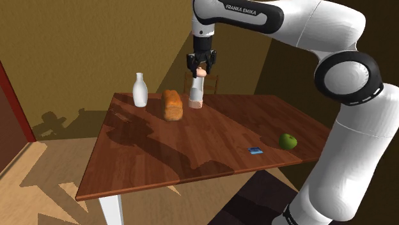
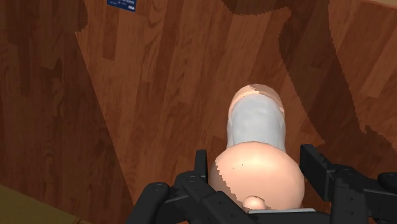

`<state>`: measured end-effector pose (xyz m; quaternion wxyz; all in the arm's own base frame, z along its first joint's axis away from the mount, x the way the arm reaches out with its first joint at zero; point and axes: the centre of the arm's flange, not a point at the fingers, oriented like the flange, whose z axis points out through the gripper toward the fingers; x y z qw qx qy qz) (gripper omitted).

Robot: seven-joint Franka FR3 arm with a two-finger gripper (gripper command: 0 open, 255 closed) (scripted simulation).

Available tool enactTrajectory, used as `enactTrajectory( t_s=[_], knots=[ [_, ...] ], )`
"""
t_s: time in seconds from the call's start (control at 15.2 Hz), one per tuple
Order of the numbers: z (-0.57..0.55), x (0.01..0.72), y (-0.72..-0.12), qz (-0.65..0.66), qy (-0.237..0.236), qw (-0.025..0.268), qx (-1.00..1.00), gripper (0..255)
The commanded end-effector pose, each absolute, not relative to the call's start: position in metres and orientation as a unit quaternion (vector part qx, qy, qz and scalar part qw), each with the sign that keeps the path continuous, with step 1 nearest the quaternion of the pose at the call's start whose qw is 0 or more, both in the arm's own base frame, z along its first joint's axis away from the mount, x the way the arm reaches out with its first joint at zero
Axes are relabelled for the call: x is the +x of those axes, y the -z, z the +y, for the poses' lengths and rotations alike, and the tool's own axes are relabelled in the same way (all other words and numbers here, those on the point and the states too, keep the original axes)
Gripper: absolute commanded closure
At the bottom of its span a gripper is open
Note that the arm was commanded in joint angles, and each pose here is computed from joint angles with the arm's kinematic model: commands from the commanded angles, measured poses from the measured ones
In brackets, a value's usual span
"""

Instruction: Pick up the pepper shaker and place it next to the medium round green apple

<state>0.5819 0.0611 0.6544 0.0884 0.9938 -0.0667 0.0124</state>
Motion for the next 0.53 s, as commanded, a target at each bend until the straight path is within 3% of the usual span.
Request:
enactTrajectory(
  t_s=[0.0,0.46],
  knots=[
    [0.042,0.564,-0.655,-0.066,-0.012,0.088,0.994,255],
    [-0.033,0.51,-0.655,-0.066,-0.012,0.088,0.994,255]
  ],
)
